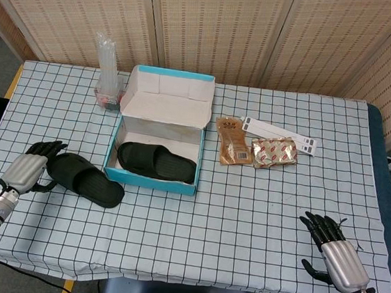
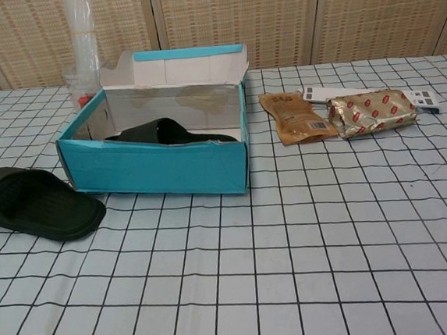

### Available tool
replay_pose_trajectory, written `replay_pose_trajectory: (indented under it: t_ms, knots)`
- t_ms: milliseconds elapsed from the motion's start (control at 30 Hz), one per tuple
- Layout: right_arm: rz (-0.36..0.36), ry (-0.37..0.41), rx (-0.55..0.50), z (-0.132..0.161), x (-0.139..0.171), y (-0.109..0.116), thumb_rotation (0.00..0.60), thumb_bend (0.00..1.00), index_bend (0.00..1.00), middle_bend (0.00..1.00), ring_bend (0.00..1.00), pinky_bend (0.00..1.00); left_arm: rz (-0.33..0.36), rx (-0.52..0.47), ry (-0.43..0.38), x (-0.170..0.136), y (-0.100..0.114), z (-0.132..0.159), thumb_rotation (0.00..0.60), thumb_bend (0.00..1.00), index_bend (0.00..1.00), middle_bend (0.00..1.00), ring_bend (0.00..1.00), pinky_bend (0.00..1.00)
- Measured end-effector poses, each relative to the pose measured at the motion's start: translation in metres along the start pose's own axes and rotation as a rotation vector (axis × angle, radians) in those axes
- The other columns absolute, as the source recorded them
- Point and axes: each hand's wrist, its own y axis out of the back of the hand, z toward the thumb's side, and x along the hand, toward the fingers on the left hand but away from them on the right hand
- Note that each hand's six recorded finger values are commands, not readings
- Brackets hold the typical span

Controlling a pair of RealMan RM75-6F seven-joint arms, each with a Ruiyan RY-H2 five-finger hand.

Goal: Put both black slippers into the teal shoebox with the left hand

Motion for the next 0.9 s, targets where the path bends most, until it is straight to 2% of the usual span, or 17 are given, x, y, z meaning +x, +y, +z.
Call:
replay_pose_trajectory:
  t_ms: [100, 267, 433, 600, 900]
  knots:
    - [-0.001, 0.003, -0.002, 0.001, 0.001, 0.000, 0.600, 0.22, 0.00, 0.00, 0.00, 0.00, -0.051, 0.043, 0.025, 0.002, -0.016, -0.009, 0.600, 0.35, 0.00, 0.00, 0.00, 0.02]
    - [0.000, -0.001, -0.004, 0.000, 0.001, 0.000, 0.600, 0.22, 0.00, 0.00, 0.00, 0.00, -0.123, 0.084, 0.034, 0.005, -0.038, -0.007, 0.600, 0.34, 0.00, 0.00, 0.00, 0.02]
    - [0.004, -0.004, -0.003, -0.001, 0.000, 0.000, 0.600, 0.22, 0.00, 0.00, 0.00, 0.00, -0.135, 0.092, 0.022, 0.007, -0.043, -0.002, 0.600, 0.34, 0.00, 0.00, 0.00, 0.02]
    - [0.015, -0.002, -0.003, -0.002, -0.001, -0.001, 0.600, 0.22, 0.00, 0.00, 0.00, 0.00, -0.137, 0.115, -0.043, 0.022, -0.054, 0.023, 0.600, 0.35, 0.00, 0.00, 0.00, 0.02]
    - [0.009, -0.009, -0.002, -0.004, 0.000, 0.001, 0.600, 0.22, 0.00, 0.00, 0.00, 0.00, -0.141, 0.148, -0.095, 0.043, -0.063, 0.047, 0.600, 0.35, 0.00, 0.00, 0.00, 0.02]
